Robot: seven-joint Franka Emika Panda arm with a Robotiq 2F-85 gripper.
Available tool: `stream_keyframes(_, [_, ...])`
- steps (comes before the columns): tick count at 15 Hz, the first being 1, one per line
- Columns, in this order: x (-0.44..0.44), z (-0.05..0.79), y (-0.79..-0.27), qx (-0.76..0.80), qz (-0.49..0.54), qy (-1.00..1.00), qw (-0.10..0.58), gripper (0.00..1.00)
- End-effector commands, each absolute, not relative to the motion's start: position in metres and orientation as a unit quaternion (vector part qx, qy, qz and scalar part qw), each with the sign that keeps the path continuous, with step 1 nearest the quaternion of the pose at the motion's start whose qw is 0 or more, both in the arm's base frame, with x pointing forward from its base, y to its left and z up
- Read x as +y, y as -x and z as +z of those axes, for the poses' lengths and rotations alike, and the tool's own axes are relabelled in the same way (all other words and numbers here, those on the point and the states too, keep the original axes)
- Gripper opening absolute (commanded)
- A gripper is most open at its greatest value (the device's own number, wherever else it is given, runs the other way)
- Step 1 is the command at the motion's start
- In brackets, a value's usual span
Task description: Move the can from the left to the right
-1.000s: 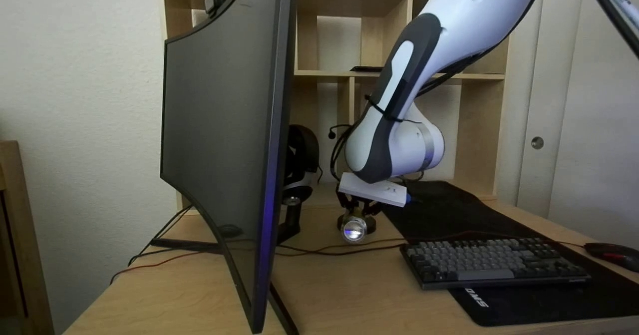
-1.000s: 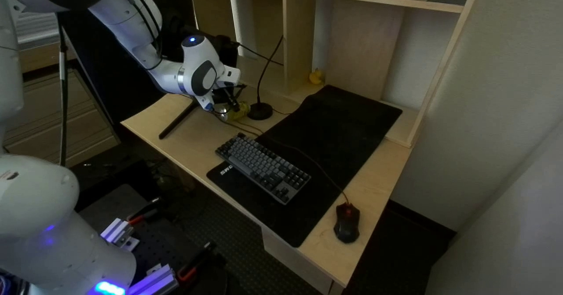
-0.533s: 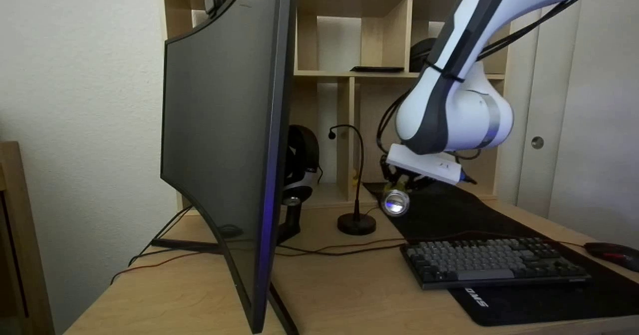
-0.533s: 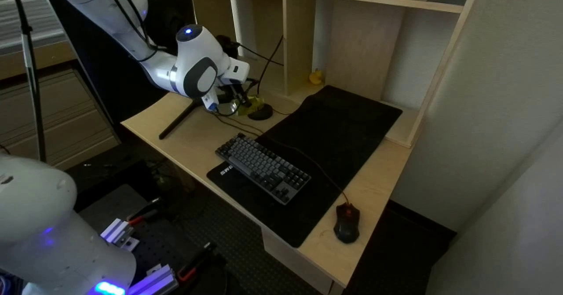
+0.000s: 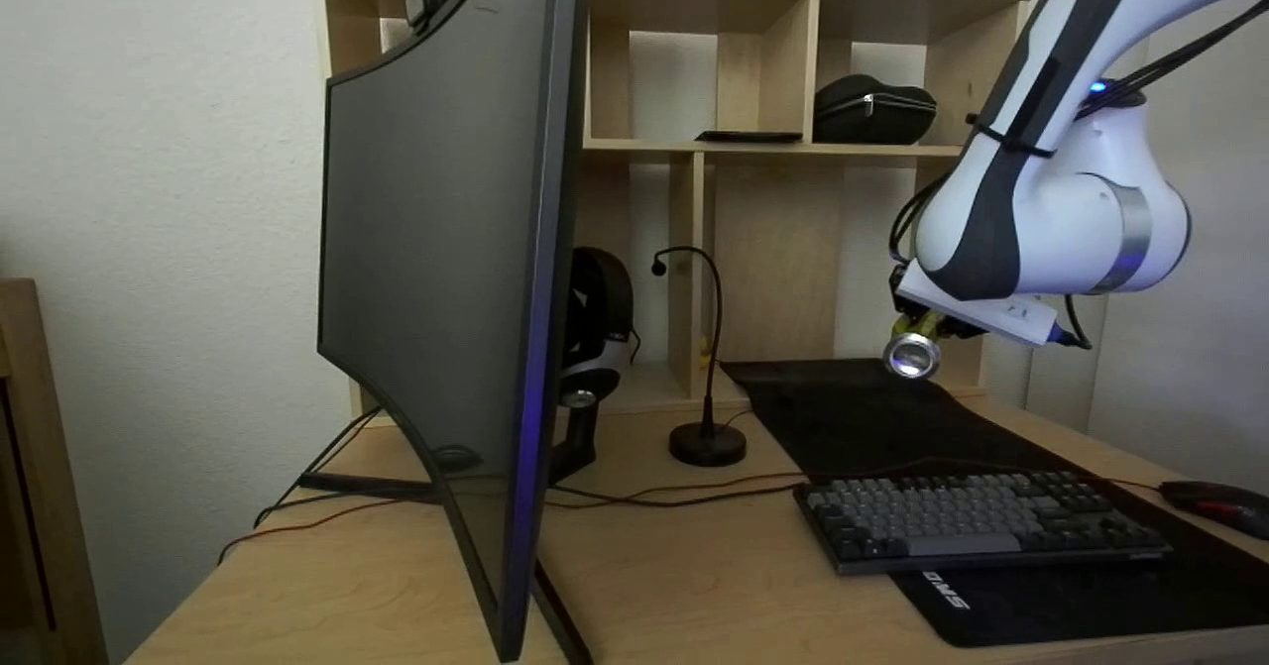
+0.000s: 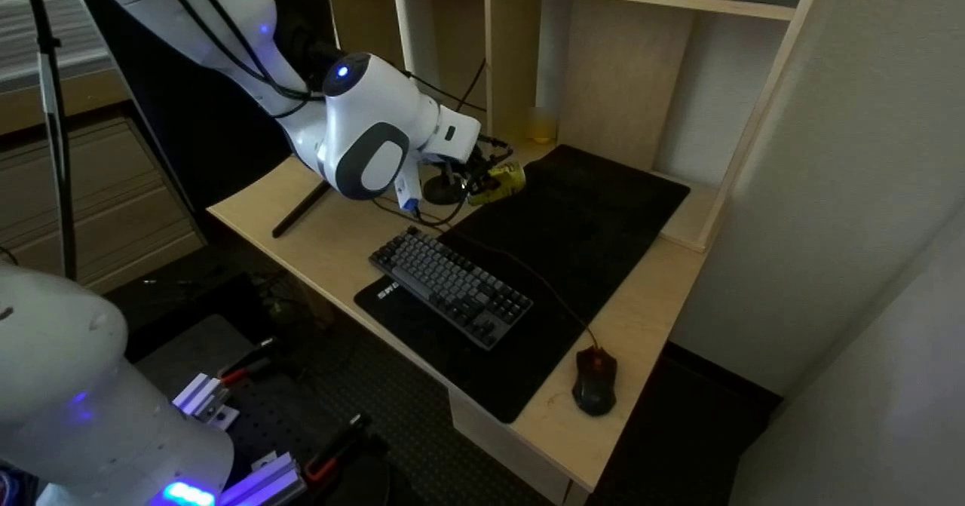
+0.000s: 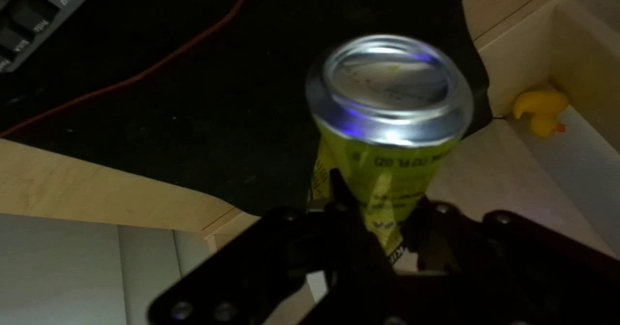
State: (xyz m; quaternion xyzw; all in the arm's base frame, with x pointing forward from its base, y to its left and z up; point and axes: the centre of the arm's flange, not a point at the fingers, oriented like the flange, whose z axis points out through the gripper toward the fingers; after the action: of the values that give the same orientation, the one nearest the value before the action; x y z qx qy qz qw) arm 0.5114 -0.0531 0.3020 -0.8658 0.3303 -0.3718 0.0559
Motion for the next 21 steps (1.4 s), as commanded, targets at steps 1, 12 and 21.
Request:
stream_keyframes(1, [-0.049,0.295,-0.52,0.335,-0.399,0.852,0.043,0.06])
stream_keyframes(12, [-0.141,0.369,-0.616,0.375,-0.493,0.785,-0.01,0.26])
stream_keyframes(21, [-0.163,0.349,-0.624,0.364,-0.595,0.704,-0.134,0.06])
